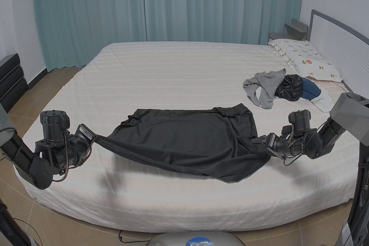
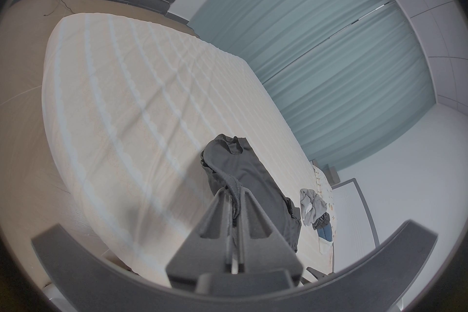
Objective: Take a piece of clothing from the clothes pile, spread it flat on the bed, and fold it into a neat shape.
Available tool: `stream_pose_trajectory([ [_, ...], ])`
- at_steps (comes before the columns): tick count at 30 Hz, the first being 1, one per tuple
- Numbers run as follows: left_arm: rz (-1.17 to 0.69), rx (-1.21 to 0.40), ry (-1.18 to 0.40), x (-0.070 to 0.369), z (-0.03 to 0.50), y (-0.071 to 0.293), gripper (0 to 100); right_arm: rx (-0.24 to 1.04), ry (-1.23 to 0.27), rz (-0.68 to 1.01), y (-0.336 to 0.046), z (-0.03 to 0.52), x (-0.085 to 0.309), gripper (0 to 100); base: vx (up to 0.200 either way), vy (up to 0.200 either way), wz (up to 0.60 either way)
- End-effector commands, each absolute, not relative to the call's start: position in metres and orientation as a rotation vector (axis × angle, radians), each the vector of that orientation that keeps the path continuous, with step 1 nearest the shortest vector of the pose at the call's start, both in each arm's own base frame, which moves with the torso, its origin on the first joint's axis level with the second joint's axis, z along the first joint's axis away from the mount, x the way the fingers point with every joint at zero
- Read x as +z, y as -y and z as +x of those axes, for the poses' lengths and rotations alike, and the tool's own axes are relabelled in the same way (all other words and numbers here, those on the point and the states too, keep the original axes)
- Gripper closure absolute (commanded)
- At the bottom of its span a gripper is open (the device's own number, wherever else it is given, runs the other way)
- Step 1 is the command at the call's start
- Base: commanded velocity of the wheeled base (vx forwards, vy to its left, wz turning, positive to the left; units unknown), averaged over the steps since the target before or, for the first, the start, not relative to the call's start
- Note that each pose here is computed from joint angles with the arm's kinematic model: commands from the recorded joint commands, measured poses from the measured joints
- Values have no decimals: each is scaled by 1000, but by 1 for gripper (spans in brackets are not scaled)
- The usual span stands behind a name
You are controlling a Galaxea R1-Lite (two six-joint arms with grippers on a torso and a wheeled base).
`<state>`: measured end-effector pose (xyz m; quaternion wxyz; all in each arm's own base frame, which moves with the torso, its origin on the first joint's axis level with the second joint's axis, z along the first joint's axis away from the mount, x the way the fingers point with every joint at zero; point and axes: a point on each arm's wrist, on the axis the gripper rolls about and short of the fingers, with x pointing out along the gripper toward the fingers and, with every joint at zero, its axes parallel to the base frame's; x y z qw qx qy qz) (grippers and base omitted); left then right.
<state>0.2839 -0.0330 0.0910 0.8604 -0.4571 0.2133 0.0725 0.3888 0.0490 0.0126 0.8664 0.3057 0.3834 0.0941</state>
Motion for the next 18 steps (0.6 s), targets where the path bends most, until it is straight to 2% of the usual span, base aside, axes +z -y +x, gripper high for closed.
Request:
stream_pose_trajectory([
  [1, -959, 159, -454, 89, 284, 32, 100, 183, -834, 641, -46, 372, 22, 0, 0, 0, 0],
  [7, -958, 160, -459, 88, 283, 33, 100, 119, -903, 607, -51, 367, -6, 0, 0, 0, 0],
  [16, -957, 160, -461, 87, 283, 33, 100, 105, -913, 603, -54, 383, -16, 0, 0, 0, 0],
  [17, -957, 160, -461, 87, 283, 33, 100, 105, -913, 603, -54, 383, -16, 100, 0, 0, 0],
  [18, -958, 160, -459, 88, 283, 33, 100, 92, -915, 602, -54, 390, -18, 100, 0, 0, 0],
])
